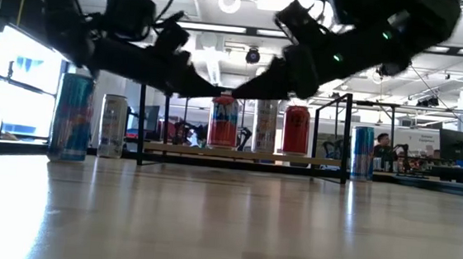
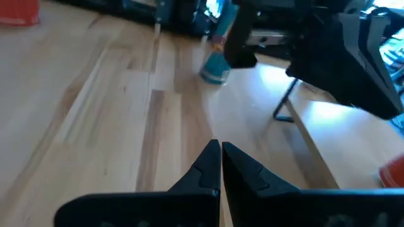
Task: Place canned beverage on shelf
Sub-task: Put the top red soda can on the shelf
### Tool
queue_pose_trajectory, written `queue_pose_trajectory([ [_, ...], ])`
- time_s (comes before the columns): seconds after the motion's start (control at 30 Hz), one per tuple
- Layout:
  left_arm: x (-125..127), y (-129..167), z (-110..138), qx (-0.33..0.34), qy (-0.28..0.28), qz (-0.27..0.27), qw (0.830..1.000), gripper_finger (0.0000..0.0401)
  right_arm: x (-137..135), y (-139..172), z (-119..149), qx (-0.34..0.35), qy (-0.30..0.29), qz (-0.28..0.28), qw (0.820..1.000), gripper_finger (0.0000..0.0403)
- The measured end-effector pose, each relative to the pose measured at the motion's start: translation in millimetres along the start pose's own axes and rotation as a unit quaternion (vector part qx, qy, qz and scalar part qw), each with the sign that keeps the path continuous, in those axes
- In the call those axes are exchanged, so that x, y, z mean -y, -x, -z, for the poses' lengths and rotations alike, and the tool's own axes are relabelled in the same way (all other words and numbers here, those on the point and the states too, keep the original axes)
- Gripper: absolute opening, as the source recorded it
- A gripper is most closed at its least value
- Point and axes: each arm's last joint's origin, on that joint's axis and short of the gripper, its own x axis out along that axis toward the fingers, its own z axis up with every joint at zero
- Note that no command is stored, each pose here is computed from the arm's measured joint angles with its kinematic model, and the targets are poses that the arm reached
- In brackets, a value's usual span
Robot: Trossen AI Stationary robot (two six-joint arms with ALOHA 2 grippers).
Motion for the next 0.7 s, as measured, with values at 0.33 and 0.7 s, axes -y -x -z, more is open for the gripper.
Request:
queue_pose_trajectory([
  [0.33, -31.9, -23.6, -11.4, -0.006, 0.024, -0.113, 0.993, 0.0, 0.4, 40.3, 33.9, 0.047, -0.058, 0.027, 0.997, 0.0],
  [0.7, -35.9, -18.9, -21.6, -0.038, 0.031, -0.158, 0.986, 0.0, -3.1, 49.8, 24.1, 0.067, -0.052, 0.027, 0.996, 0.0],
])
